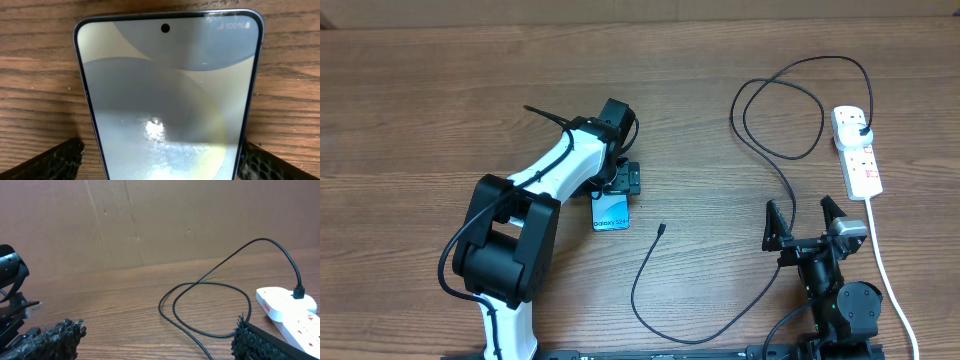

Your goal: Plug charger to phone and switch on socket

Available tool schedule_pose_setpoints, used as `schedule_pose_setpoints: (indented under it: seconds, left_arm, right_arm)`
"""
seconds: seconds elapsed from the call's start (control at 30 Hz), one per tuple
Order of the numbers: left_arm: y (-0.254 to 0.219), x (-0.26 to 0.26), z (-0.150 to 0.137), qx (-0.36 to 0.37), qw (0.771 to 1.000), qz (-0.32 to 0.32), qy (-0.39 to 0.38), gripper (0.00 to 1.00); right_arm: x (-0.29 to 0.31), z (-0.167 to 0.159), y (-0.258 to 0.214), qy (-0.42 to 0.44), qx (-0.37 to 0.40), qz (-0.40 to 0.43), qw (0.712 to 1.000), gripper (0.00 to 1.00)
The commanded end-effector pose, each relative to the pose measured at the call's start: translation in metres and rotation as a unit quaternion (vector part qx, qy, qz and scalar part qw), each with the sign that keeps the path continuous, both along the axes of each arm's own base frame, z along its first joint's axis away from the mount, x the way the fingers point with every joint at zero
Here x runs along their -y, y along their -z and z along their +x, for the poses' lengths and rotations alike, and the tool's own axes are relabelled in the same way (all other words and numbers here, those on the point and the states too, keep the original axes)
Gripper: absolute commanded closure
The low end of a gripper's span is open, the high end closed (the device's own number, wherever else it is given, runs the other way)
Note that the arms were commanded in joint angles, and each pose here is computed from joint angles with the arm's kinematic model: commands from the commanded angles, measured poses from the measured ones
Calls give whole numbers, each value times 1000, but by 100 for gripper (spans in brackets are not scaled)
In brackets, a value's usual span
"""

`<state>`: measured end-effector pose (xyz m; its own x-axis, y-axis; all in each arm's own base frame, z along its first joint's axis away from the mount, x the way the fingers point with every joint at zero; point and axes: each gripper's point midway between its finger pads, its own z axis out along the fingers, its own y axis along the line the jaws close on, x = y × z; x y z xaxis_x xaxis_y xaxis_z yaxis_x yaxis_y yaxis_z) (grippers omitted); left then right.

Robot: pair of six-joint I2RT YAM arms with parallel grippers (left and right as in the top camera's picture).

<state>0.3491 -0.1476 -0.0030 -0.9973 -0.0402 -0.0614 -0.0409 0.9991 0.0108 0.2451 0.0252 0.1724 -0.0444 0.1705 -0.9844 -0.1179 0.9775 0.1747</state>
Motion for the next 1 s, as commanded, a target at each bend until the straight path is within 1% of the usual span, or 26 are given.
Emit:
schedule_pose_setpoints:
  seconds: [0.0, 0.1, 0.13, 0.17, 0.23, 0.5, 0.57, 0.77, 0.83, 0.9, 0.97]
  left_arm:
    - [34, -18, -22, -48, 998, 42, 0, 0]
    - [34, -18, -22, -49, 998, 40, 1, 0]
    - [34, -17, -22, -50, 998, 37, 1, 4]
    - [34, -16, -23, -51, 998, 34, 0, 10]
    - [34, -15, -22, -51, 998, 32, 0, 15]
    - [34, -15, -22, -51, 998, 32, 0, 10]
    - [34, -14, -23, -51, 998, 30, 0, 10]
    - [34, -14, -23, -52, 998, 30, 0, 23]
    - [34, -14, -23, -52, 998, 30, 0, 24]
    - [33, -12, -23, -55, 998, 24, 2, 23]
    - [31, -6, -24, -61, 998, 9, 2, 17]
  right_arm:
    - [2, 0, 2, 4, 2, -4, 1000, 0]
    - [2, 0, 2, 4, 2, -4, 1000, 0]
    - [2, 0, 2, 4, 2, -4, 1000, 0]
    - [2, 0, 2, 4, 2, -4, 1000, 0]
    - [2, 0, 2, 4, 2, -4, 1000, 0]
    - [2, 0, 2, 4, 2, -4, 1000, 0]
    - [2, 0, 2, 4, 2, -4, 1000, 0]
    - [2, 0, 2, 4, 2, -4, 1000, 0]
    - [2, 0, 2, 4, 2, -4, 1000, 0]
    - [2, 0, 2, 4, 2, -4, 1000, 0]
    - [2, 0, 2, 4, 2, -4, 1000, 0]
